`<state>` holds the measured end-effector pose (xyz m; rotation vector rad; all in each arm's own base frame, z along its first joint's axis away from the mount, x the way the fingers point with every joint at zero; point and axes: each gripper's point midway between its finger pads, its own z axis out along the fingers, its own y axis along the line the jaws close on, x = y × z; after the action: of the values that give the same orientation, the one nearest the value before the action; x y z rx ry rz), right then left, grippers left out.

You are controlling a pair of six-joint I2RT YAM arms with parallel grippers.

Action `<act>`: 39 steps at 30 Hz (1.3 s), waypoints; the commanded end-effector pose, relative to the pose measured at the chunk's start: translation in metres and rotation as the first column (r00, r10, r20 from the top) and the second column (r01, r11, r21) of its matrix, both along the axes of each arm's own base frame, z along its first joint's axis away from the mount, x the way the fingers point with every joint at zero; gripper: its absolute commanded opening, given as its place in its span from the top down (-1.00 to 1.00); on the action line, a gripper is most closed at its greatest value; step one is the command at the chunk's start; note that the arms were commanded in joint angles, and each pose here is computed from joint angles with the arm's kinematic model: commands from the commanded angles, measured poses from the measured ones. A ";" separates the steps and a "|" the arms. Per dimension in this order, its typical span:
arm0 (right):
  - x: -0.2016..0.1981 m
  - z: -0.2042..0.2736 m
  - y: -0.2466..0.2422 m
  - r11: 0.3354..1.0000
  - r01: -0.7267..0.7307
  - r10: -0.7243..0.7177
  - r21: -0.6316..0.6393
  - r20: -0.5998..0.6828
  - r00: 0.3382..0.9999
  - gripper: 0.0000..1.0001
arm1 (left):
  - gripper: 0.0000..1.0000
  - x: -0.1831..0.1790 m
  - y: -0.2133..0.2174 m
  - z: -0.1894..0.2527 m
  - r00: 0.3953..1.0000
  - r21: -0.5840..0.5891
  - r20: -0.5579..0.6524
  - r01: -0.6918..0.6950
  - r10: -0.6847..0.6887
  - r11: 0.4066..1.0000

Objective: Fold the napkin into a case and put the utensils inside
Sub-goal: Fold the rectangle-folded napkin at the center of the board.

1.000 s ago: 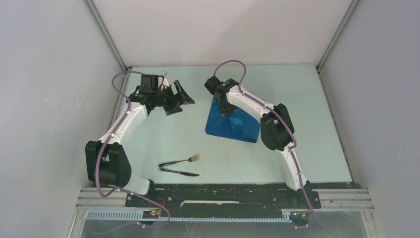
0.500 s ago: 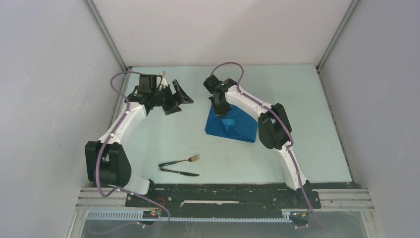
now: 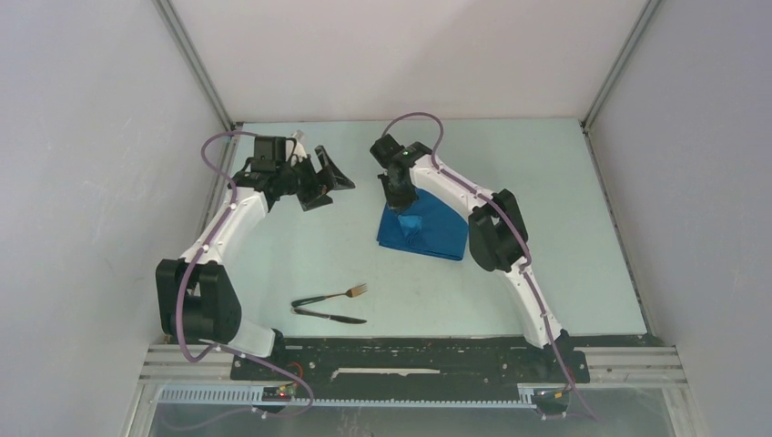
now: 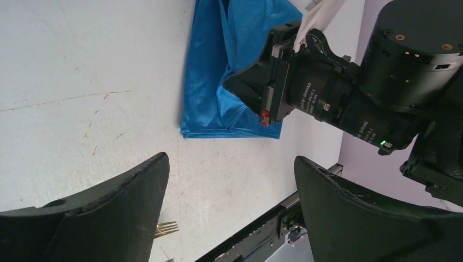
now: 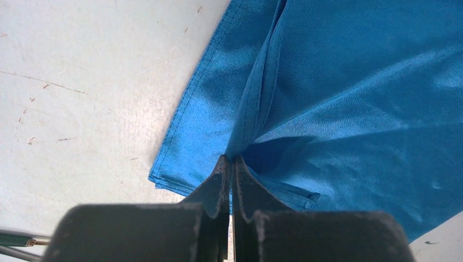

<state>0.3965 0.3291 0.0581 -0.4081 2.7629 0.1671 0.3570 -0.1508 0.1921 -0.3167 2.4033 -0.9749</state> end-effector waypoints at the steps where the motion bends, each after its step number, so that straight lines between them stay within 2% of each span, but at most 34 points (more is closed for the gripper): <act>1: 0.005 0.011 0.009 0.999 0.014 -0.015 0.041 0.018 1.000 1.00 | -0.82 0.003 -0.002 0.028 0.996 -0.032 0.085 0.019 -0.017 0.999; 39: 0.004 0.002 0.021 0.998 0.002 -0.002 0.062 -0.005 1.000 1.00 | -0.83 0.004 0.000 0.030 0.996 -0.057 0.089 0.018 -0.013 0.998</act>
<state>0.3957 0.3371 0.0460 -0.3990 2.7908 0.2007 0.3588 -0.1510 0.1973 -0.3075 2.3828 -1.0107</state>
